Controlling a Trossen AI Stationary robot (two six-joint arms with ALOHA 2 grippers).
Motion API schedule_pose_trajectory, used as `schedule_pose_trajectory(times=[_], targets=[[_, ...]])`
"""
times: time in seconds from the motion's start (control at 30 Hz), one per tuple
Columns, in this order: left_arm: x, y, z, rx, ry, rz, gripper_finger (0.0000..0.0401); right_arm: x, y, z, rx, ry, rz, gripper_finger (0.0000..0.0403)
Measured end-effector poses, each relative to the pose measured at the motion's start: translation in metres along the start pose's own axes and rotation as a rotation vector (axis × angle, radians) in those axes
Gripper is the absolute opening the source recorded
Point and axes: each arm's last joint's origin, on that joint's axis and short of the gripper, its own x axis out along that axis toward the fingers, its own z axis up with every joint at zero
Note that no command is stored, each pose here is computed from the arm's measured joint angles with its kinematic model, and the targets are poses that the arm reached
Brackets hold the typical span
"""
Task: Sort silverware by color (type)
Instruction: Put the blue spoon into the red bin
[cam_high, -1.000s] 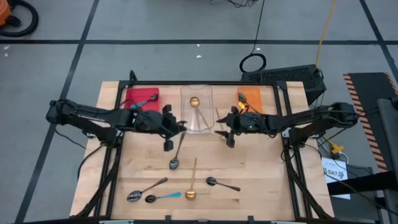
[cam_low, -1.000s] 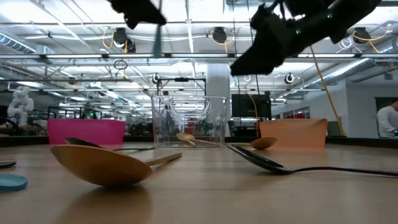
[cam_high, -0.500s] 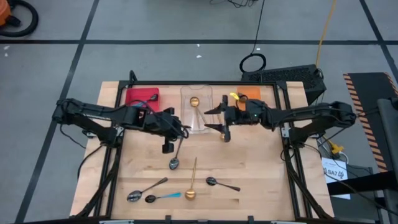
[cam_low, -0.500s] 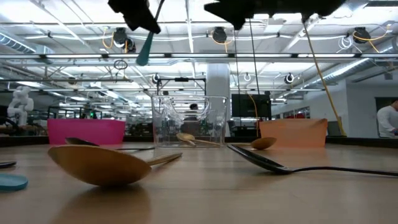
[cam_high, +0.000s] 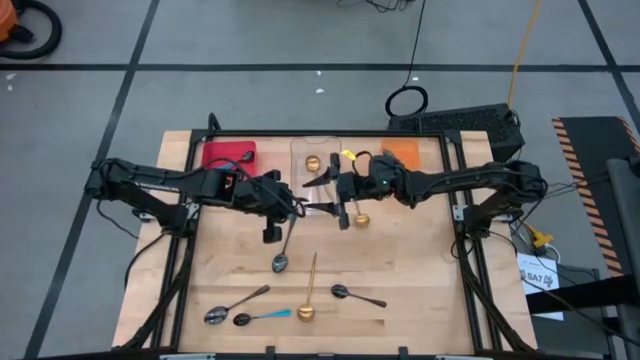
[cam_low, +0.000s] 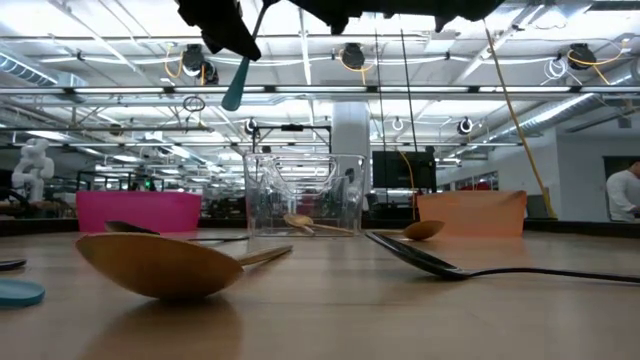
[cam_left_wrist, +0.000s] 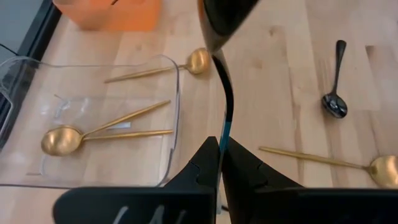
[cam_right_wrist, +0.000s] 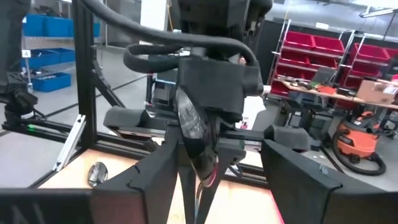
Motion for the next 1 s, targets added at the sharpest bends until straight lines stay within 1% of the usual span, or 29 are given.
schedule_pose_trajectory(times=[0.13,0.2,0.27,0.37,0.53,0.6,0.83,1.0], targets=[[0.0002,0.0009,-0.0002,0.001,0.003,0.003,0.0009,0.0041,-0.0007,-0.0007,-0.007,-0.03,0.006,0.0218],[0.0002,0.001,-0.0002,0.001,0.002,0.003,0.0009,0.0043,-0.0008,0.0005,-0.01,-0.045,0.004,0.0206],[0.0002,0.0012,-0.0001,0.001,0.001,0.004,0.0009,0.0043,-0.0009,0.0015,-0.013,-0.055,0.002,0.0185],[0.0002,0.0013,0.0002,0.0,-0.002,0.005,0.0009,0.0043,-0.001,0.0018,-0.015,-0.058,0.002,0.0137],[0.0005,0.0041,0.0013,-0.018,-0.013,0.015,0.0009,0.0042,-0.0012,0.0022,-0.029,-0.062,-0.006,0.0038],[0.0007,0.0058,0.002,-0.034,-0.018,0.014,0.0009,0.0041,-0.002,0.0027,-0.051,-0.065,-0.016,0.0016],[0.001,0.0085,0.0018,-0.054,-0.014,0.018,0.0011,0.0042,-0.0022,0.0019,-0.056,-0.055,-0.024,0.001],[0.0009,0.0077,0.0022,-0.058,-0.019,0.01,0.0042,0.0043,-0.0019,0.0019,-0.067,-0.055,-0.023,0.0002]])
